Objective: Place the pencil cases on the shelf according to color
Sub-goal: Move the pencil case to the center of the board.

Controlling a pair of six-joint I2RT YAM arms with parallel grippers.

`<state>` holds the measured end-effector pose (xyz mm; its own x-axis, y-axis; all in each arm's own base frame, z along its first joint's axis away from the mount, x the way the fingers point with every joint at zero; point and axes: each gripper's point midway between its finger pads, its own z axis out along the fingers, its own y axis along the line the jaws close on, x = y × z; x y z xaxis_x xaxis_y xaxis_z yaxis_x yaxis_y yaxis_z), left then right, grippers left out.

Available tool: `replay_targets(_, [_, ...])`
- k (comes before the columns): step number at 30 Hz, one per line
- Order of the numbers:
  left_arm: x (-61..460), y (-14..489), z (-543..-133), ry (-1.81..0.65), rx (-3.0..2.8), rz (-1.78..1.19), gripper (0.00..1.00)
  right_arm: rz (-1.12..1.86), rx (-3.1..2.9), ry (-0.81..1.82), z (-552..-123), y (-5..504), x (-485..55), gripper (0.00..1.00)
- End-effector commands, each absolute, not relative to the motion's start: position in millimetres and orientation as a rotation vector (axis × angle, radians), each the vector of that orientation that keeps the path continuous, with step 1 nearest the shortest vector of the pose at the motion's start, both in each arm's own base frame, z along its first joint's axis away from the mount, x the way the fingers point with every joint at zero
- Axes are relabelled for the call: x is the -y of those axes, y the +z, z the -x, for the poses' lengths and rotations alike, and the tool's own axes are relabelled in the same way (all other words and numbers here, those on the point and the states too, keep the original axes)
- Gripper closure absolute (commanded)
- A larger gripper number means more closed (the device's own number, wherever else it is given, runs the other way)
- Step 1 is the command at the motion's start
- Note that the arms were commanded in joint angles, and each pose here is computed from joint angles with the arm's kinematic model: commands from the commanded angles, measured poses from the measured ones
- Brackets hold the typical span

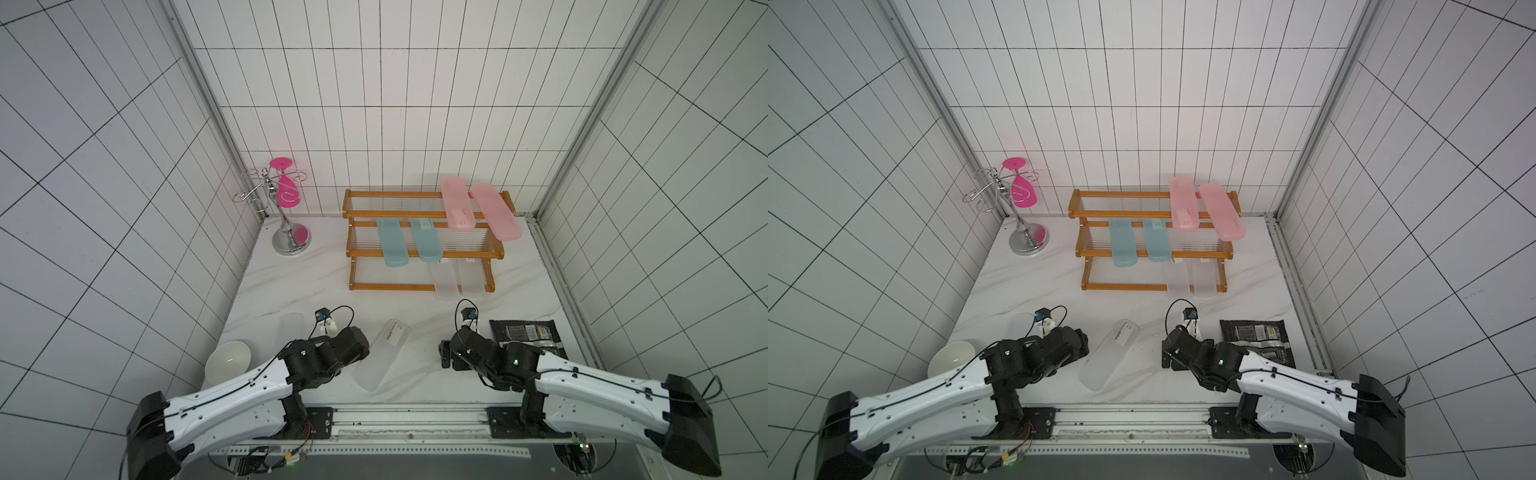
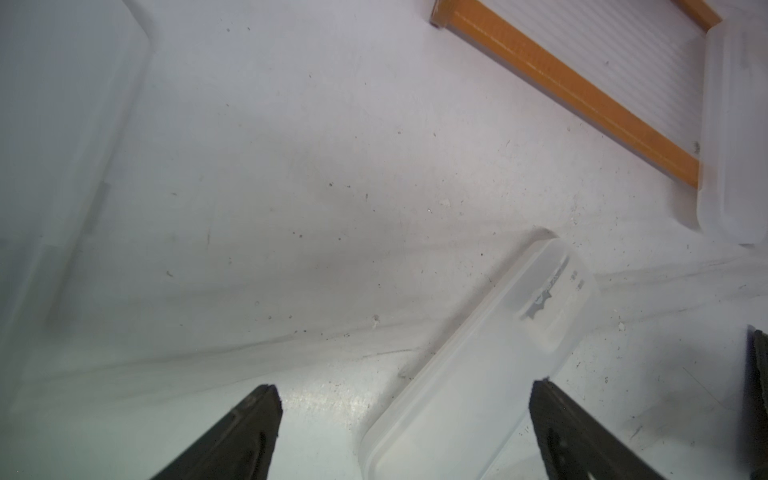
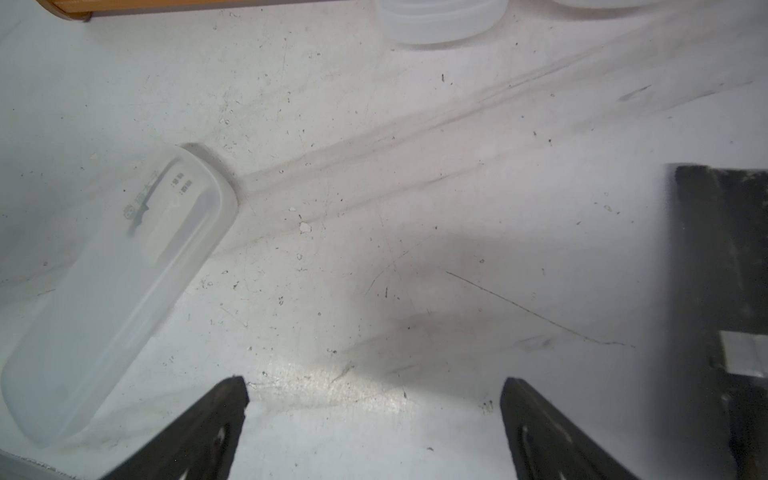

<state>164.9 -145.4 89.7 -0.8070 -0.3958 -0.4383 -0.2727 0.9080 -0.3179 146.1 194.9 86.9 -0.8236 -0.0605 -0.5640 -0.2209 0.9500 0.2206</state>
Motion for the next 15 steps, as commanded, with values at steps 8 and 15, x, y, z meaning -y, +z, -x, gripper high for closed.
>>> replay_targets(8, [194.3,51.5,-132.9,-0.214,-2.722,0.308,0.02,0.091,-2.527,0.358,-143.5,81.7,-179.1,0.01])
replay_targets(15, [199.7,63.5,-134.1,-0.315,-2.666,0.336,0.02,0.139,-2.561,0.417,-137.4,66.8,-192.3,0.05])
